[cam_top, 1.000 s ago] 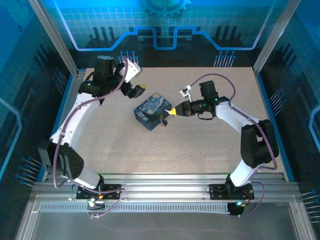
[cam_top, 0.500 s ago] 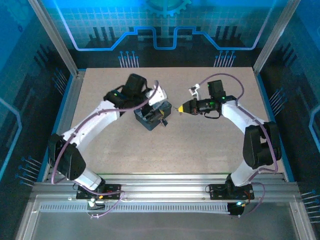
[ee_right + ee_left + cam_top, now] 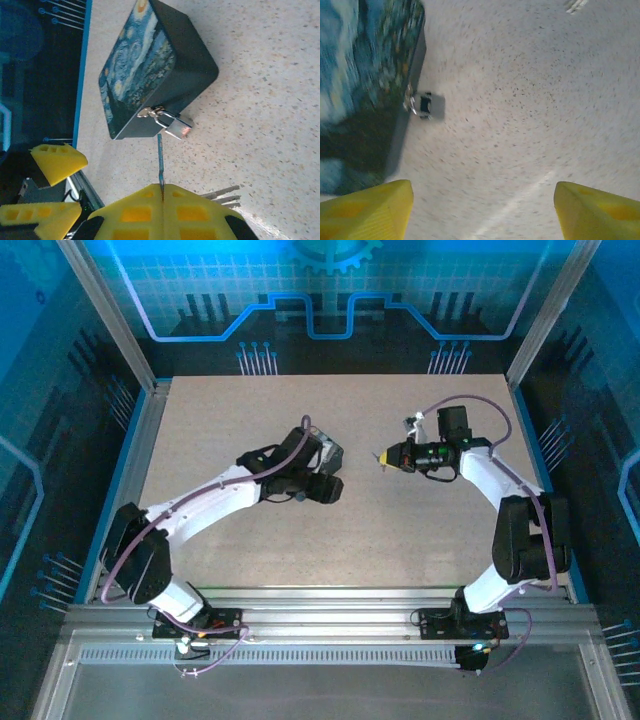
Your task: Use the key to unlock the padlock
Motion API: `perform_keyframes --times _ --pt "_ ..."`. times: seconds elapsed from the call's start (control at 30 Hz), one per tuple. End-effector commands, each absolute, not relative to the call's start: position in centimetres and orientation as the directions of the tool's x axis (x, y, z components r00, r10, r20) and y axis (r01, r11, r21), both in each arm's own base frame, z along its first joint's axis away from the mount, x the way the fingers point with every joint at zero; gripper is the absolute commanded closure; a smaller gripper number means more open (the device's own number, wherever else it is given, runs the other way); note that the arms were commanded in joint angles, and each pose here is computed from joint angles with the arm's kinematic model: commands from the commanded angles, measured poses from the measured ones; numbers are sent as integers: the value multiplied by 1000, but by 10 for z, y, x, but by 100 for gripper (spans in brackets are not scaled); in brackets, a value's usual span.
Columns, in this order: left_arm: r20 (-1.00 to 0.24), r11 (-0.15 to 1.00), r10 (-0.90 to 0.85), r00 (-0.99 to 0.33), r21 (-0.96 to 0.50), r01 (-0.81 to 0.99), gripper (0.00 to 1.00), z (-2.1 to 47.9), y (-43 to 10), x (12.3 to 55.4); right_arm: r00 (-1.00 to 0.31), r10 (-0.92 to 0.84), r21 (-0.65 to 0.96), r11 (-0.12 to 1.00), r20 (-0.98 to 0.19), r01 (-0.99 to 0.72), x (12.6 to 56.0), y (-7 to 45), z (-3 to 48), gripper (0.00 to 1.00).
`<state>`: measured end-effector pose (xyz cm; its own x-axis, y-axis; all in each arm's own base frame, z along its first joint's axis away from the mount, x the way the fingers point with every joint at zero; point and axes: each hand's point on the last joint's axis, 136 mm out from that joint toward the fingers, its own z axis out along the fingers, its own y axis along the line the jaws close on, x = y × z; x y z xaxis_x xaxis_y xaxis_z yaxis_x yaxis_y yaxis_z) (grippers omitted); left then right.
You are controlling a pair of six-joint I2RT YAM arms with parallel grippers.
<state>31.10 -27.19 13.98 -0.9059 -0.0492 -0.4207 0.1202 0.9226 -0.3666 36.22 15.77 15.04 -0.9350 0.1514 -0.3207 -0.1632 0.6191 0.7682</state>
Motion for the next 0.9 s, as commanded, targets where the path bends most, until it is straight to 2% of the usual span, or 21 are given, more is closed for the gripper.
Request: perform_keyframes --times 0.0,0.13,0.2,0.37,0.53,0.7,0.87 --pt "-282 845 -458 -843 -432 -315 26 122 -273 317 -923 197 753 645 -331 -132 362 148 153 100" --pt "-180 775 -600 -779 -371 -511 26 89 -281 315 -920 221 739 666 -325 -101 360 144 148 100" --pt "-170 762 -625 -762 -343 -549 27 77 -286 319 -918 228 734 672 -324 -93 359 142 147 100" --pt "-246 723 -690 -681 -286 -629 34 57 -281 336 -918 225 735 672 -327 -97 357 142 147 100" --pt "-323 702 -711 -625 -258 -664 36 49 -273 350 -922 223 744 662 -317 -96 356 141 142 100" --pt "-342 700 -712 -613 -285 -655 37 41 -282 371 -925 226 758 646 -304 -91 359 139 137 100" --pt "-352 679 -725 -592 -220 -700 39 33 -275 376 -930 218 772 628 -295 -98 360 142 135 100"
